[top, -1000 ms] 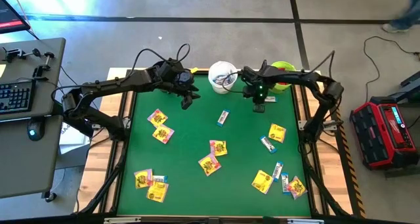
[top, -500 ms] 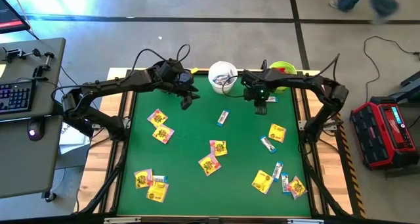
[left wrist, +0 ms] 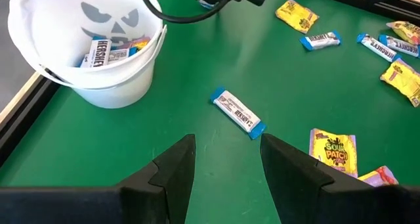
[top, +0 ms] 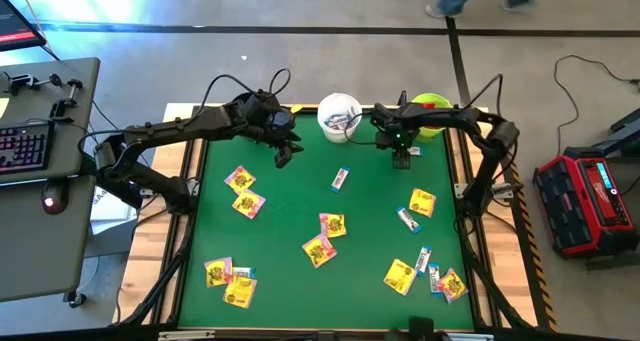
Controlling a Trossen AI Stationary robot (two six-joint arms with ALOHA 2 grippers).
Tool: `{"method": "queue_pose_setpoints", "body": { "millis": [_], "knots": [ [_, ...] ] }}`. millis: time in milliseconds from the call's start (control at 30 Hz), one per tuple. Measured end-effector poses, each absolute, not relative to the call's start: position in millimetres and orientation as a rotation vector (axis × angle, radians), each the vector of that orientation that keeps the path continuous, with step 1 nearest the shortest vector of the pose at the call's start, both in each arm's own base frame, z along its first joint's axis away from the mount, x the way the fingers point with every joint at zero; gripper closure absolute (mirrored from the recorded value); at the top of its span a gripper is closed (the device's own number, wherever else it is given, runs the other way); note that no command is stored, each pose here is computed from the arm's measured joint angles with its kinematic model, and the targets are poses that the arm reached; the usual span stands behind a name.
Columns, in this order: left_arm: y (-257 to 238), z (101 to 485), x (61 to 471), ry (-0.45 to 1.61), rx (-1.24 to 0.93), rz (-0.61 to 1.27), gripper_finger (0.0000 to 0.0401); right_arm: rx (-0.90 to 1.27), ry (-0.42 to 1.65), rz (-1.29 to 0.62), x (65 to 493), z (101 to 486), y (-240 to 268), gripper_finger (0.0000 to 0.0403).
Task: Sort candy by brand, put in halloween buckets
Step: Put the white candy into the white bucket
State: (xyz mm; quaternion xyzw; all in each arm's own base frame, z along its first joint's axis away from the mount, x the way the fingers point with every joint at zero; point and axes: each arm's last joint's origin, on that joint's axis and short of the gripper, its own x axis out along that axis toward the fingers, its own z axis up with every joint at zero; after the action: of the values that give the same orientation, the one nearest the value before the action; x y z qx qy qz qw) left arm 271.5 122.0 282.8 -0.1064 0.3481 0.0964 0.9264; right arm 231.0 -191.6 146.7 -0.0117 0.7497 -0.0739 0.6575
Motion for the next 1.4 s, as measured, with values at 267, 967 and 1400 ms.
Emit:
{"method": "queue_pose_setpoints", "body": {
  "millis": [267, 967, 1400],
  "knots": [
    [122, 283, 271, 0.715, -0.219, 0.198, 0.0235, 0.04, 1.662, -0.139, 229, 143, -197, 0.0212],
    [122, 283, 271, 0.715, -0.219, 0.198, 0.0236, 0.077, 1.554, -0.021, 249, 151, -185, 0.0402],
    [120, 282, 272, 0.719, -0.218, 0.194, 0.0236, 0.102, 1.513, 0.004, 265, 187, -174, 0.0397]
  ]
}}
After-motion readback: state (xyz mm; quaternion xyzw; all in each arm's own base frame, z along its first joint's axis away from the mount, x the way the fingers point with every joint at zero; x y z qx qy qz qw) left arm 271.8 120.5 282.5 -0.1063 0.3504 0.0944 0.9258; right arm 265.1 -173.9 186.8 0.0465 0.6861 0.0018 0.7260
